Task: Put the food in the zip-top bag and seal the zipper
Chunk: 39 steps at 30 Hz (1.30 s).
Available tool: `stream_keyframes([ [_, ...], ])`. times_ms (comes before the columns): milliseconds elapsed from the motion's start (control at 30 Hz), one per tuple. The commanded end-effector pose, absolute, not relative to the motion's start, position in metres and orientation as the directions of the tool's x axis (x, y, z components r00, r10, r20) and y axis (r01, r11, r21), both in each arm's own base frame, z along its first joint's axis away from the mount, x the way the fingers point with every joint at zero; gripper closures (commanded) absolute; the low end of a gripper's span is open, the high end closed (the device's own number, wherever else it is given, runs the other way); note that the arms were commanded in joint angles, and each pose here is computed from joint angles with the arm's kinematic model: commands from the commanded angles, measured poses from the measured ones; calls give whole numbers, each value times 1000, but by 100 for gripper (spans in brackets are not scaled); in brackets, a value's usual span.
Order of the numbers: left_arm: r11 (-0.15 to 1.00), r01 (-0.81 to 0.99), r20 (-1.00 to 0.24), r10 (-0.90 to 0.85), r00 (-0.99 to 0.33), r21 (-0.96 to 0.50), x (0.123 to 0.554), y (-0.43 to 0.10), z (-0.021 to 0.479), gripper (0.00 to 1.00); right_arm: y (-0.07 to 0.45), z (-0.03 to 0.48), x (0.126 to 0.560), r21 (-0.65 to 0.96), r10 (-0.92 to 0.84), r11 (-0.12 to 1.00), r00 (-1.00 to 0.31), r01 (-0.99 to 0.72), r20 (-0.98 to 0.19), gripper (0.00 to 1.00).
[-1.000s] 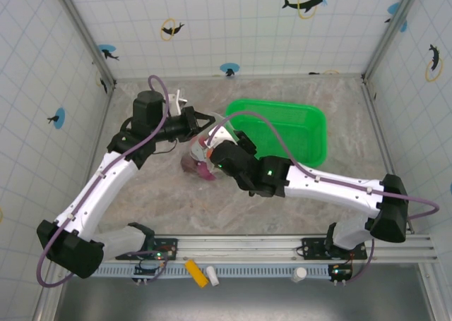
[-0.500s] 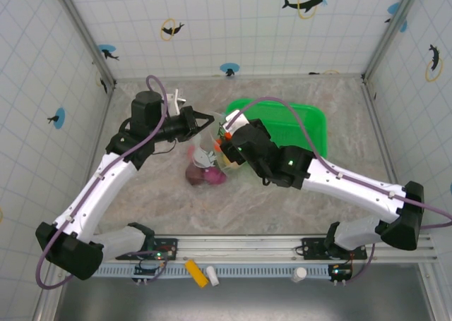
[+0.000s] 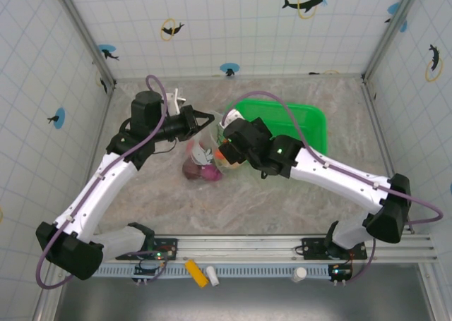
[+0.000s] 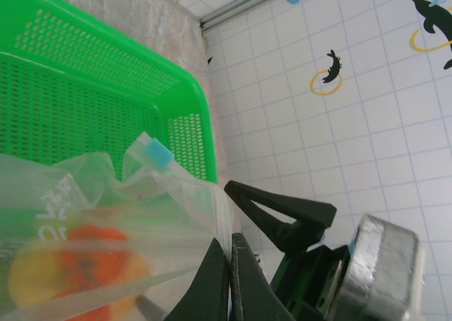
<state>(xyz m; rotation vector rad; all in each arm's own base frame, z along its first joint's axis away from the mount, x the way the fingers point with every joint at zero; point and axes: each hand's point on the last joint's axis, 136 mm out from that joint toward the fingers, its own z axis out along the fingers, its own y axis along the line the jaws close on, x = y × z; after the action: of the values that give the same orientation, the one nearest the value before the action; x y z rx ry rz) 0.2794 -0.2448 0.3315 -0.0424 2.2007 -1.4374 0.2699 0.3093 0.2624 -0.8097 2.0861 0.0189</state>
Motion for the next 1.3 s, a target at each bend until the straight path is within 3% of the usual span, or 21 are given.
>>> stream_keyframes([
  [0, 412, 282, -422, -303, -854, -866, 281, -245, 341, 100, 305, 259, 274, -110, -476, 812, -541, -574, -693, 0],
  [233, 424, 282, -429, -304, -851, -860, 281, -243, 337, 100, 310, 285, 271, 81, -362, 798, -584, -597, -727, 4],
  [367, 418, 290, -434, -305, -848, -861, 281, -243, 339, 100, 306, 304, 272, 205, -252, 781, -598, -590, -760, 11],
  [533, 397, 304, -437, -302, -847, -866, 277, -244, 344, 100, 294, 282, 286, 244, -237, 794, -653, -557, -720, 25],
  [833, 381, 311, -433, -293, -853, -871, 271, -244, 340, 100, 328, 267, 291, 301, -297, 694, -641, -654, -708, 25],
  [900, 369, 320, -435, -290, -853, -873, 269, -245, 341, 100, 332, 261, 302, 294, -296, 705, -645, -645, -705, 33],
  [1100, 348, 358, -459, -273, -846, -867, 260, -244, 347, 100, 351, 252, 322, 289, -320, 694, -642, -660, -697, 69],
  [1133, 351, 366, -467, -268, -842, -862, 258, -244, 348, 97, 352, 256, 324, 283, -315, 693, -632, -663, -708, 79],
  [1233, 405, 401, -525, -263, -809, -821, 256, -236, 355, 53, 354, 280, 328, 263, -285, 676, -573, -688, -768, 100],
  [1267, 451, 411, -560, -270, -783, -793, 257, -230, 358, 48, 354, 289, 329, 249, -276, 672, -548, -697, -789, 100],
])
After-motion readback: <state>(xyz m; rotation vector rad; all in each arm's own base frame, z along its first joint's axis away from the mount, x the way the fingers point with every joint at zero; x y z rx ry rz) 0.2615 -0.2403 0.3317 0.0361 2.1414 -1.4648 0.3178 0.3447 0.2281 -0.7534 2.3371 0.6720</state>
